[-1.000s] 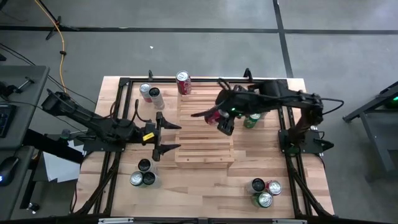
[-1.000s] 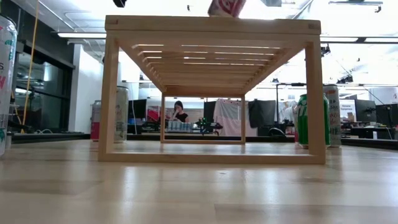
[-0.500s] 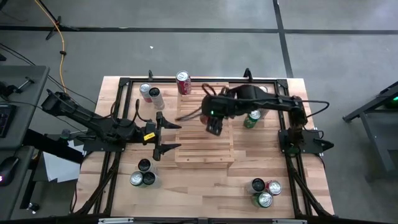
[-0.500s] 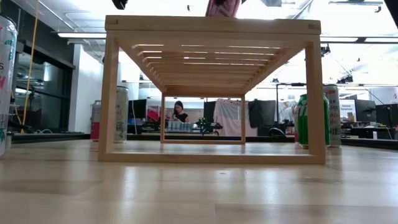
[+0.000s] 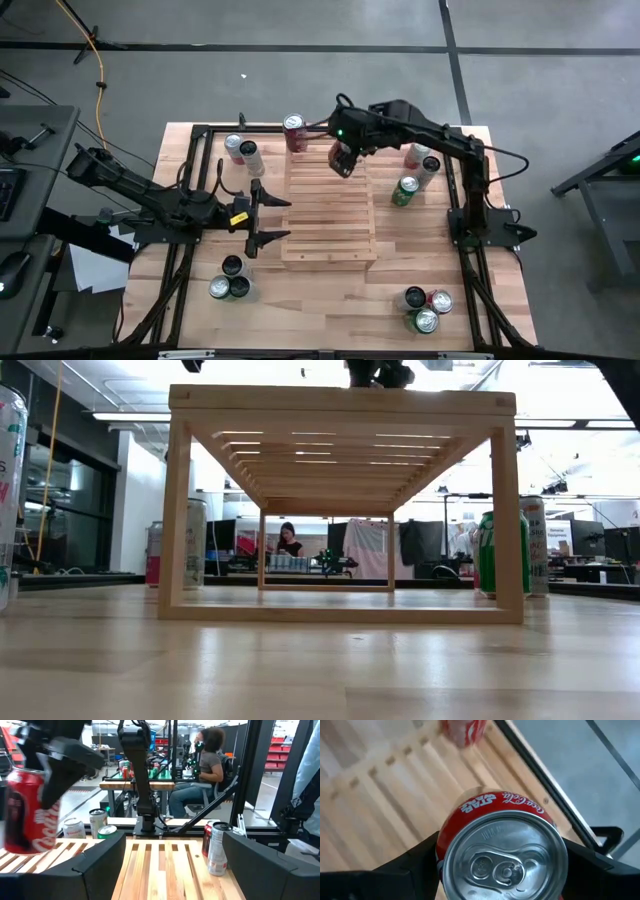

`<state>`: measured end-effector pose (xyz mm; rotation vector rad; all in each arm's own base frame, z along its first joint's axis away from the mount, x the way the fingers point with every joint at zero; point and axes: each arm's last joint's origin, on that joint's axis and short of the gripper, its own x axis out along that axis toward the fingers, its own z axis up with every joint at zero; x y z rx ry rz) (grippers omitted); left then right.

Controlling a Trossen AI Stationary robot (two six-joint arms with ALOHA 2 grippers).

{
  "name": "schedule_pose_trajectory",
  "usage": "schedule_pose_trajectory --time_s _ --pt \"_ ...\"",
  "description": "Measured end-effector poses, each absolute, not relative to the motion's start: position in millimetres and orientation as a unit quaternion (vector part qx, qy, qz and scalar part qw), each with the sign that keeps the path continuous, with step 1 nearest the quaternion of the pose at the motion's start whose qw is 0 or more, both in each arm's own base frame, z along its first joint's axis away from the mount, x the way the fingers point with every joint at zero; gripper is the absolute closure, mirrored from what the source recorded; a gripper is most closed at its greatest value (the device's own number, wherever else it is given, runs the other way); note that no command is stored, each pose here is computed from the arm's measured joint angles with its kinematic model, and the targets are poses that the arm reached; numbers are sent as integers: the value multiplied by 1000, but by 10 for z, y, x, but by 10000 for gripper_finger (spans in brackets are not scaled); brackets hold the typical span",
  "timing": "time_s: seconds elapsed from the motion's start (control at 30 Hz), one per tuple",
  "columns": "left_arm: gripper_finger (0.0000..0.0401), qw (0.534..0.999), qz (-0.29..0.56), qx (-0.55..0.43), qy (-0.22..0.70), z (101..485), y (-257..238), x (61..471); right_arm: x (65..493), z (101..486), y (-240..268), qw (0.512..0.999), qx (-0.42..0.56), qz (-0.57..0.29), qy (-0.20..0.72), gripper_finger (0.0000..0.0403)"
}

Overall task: Place canned beverage on shelf
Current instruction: Align the top right coke soda can with the other coke soda can on the shelf

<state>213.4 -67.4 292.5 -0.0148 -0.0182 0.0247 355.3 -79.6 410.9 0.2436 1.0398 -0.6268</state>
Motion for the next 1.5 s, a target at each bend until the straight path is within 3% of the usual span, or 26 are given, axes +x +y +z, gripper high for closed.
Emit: schedule_pose_trajectory --time_s 0.2,0.43,0.8,1.07,1.5 --pt "78 1000 12 -8 -12 2932 -674 2134 3621 4099 -1062 829 144 -298 451 112" --pt "78 1000 12 -6 -11 2929 -675 2134 3775 3854 -1131 813 140 -271 497 112" --pt "78 1000 11 -6 -8 2923 -676 2134 3806 3815 -1140 810 134 -272 501 111" --pt "78 1000 11 -4 -1 2909 -677 2134 3805 3810 -1139 810 128 -267 506 38" --pt "78 1000 11 -4 -1 2909 -677 2134 3831 3859 -1148 825 112 -258 490 28"
